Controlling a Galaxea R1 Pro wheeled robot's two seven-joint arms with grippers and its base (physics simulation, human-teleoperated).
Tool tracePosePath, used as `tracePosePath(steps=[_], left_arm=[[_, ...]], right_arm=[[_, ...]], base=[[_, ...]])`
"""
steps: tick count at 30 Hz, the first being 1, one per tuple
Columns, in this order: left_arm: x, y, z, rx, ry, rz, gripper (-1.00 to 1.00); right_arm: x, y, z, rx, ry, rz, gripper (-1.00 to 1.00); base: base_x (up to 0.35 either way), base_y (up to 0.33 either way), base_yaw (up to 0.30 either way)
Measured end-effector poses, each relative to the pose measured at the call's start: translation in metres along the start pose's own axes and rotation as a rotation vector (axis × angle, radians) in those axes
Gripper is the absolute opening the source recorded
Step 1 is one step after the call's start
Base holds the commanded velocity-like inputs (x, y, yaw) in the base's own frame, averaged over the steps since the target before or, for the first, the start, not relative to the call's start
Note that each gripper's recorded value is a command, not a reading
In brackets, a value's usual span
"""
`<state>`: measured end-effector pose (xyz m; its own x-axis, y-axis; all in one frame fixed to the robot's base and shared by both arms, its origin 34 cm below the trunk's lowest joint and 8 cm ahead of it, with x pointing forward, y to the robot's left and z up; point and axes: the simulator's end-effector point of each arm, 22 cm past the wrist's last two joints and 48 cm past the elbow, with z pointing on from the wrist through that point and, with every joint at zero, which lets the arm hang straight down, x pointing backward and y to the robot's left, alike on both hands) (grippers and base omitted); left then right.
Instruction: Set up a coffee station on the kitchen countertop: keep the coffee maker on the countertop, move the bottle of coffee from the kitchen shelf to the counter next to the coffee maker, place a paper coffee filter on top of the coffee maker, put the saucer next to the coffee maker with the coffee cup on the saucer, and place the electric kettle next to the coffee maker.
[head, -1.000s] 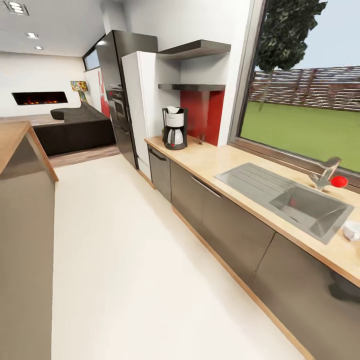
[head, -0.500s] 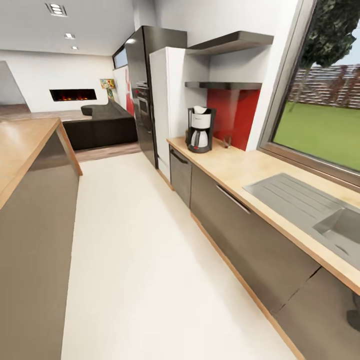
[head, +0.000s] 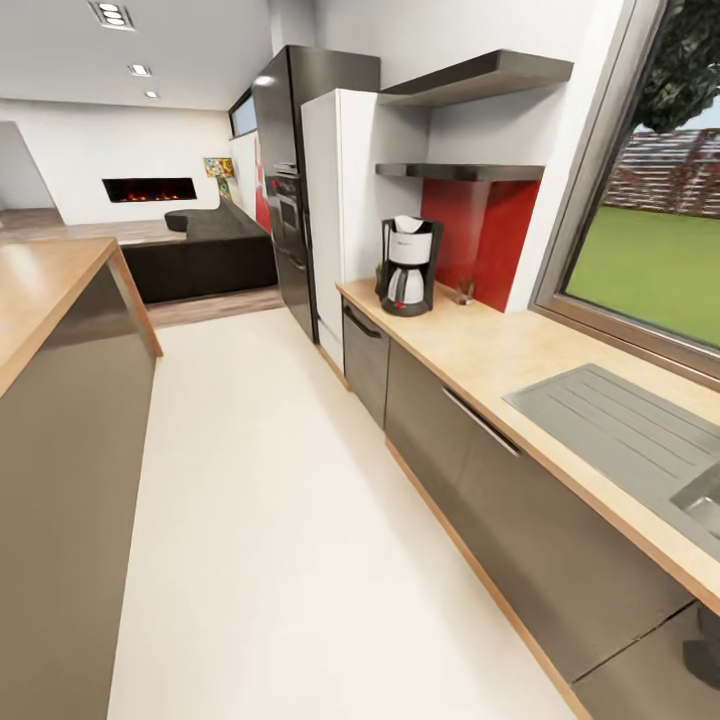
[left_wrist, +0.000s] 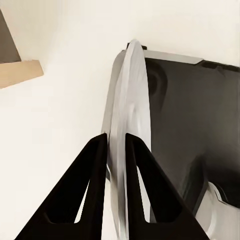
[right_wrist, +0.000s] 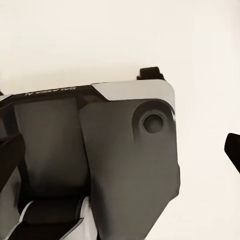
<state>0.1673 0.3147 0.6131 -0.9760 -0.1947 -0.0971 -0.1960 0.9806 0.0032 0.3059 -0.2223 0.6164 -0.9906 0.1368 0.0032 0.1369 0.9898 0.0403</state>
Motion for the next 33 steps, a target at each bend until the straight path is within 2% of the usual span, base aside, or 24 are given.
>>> tracePosePath(steps=[7,19,33], left_arm=[[0.0001,0.0010,0.0000,-0.001,0.001,0.000,-1.00],[0.0034,0.0065,-0.0001,-0.010,0.011,0.001,-1.00],[-0.0013,0.0070,-0.0004,-0.010,0.000,0.001,-1.00]], right_arm=[[0.0018,0.0004,0.0004,0.000,0.003,-0.002,1.00],[0.0091,-0.0004,0.0029,0.002,0.017,-0.001,1.00],[0.0015,0.0011,0.0010,-0.001,-0.018,-0.001,1.00]], base=[[0.338,0.000,0.056],[0.338,0.000,0.192],[0.337,0.000,0.186]])
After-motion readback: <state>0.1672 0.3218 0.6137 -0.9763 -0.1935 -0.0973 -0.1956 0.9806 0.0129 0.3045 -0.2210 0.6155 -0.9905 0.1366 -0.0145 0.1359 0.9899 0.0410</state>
